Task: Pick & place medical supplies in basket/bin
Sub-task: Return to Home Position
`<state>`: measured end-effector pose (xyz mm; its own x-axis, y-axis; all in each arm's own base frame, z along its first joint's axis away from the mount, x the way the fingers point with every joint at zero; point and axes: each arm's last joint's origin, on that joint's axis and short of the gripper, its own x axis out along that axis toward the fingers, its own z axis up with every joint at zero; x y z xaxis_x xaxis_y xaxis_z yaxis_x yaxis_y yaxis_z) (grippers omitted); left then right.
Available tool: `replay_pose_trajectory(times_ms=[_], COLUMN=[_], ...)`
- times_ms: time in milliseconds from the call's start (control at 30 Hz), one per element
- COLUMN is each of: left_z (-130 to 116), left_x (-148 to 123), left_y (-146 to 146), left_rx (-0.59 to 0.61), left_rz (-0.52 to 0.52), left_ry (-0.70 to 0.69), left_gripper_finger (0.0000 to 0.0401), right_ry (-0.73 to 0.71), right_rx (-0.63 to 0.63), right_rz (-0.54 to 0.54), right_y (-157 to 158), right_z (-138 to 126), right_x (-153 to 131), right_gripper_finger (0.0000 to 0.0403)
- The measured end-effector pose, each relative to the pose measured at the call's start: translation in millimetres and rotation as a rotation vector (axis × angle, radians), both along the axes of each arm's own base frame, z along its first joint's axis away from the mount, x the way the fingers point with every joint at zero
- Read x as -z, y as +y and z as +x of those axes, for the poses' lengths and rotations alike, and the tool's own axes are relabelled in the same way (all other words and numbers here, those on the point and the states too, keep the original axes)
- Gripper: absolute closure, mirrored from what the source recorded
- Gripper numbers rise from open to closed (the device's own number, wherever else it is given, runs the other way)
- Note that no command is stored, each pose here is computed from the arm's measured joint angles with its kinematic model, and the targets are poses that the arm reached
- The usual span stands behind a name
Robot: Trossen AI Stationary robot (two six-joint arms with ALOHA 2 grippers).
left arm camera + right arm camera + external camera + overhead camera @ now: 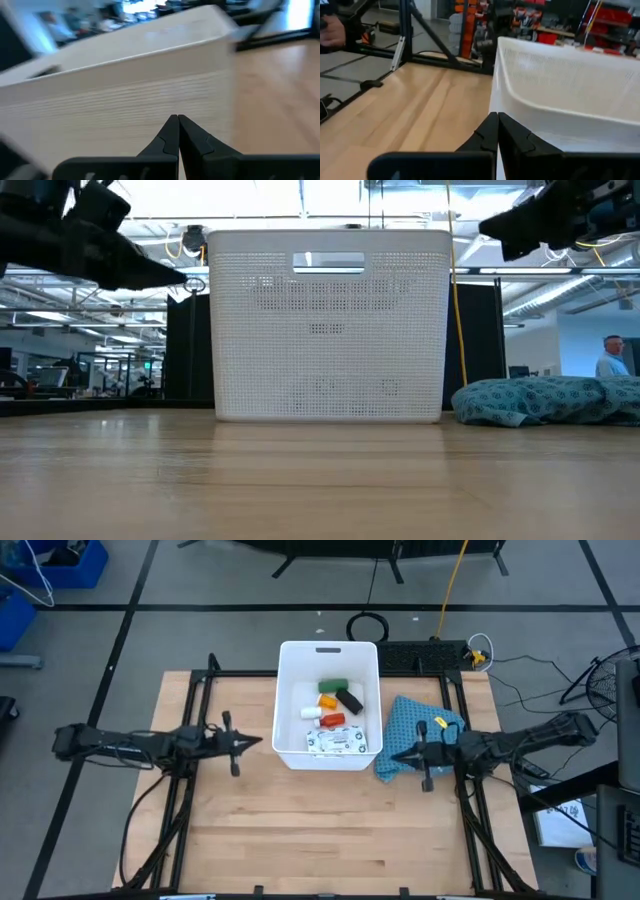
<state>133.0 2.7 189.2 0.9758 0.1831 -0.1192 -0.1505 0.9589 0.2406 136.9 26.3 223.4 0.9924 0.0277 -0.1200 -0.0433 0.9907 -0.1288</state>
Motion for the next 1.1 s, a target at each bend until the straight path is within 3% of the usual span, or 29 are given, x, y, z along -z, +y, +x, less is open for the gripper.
replay_pose_trajectory(times_ms=[100,300,433,733,900,1100], left_z=[-4,-15,-21,-29,-29,-29], left_x=[6,10,16,15,21,25], left_y=[8,21,22,19,18,18], left_rx=[-0.052,0.026,0.081,0.142,0.166,0.181], left_rz=[0.023,-0.045,-0.059,-0.035,-0.045,-0.050], left_ry=[-0.048,-0.145,-0.172,-0.184,-0.127,-0.084], left_gripper_finger=[0.0400,0.0400,0.0400,0.0401,0.0401,0.0401], right_ry=[-0.046,-0.103,-0.131,-0.280,-0.364,-0.274], right_rx=[-0.024,-0.030,0.000,0.019,0.038,0.060], right_rz=[0.000,0.051,0.058,0.083,0.088,0.090], right_y=[-8,-19,-20,-21,-22,-23], right_z=[-5,-17,-25,-38,-43,-41], right_x=[-6,-12,-1,37,33,41], right_gripper_finger=[0.0403,0.0403,0.0403,0.0403,0.0403,0.0403])
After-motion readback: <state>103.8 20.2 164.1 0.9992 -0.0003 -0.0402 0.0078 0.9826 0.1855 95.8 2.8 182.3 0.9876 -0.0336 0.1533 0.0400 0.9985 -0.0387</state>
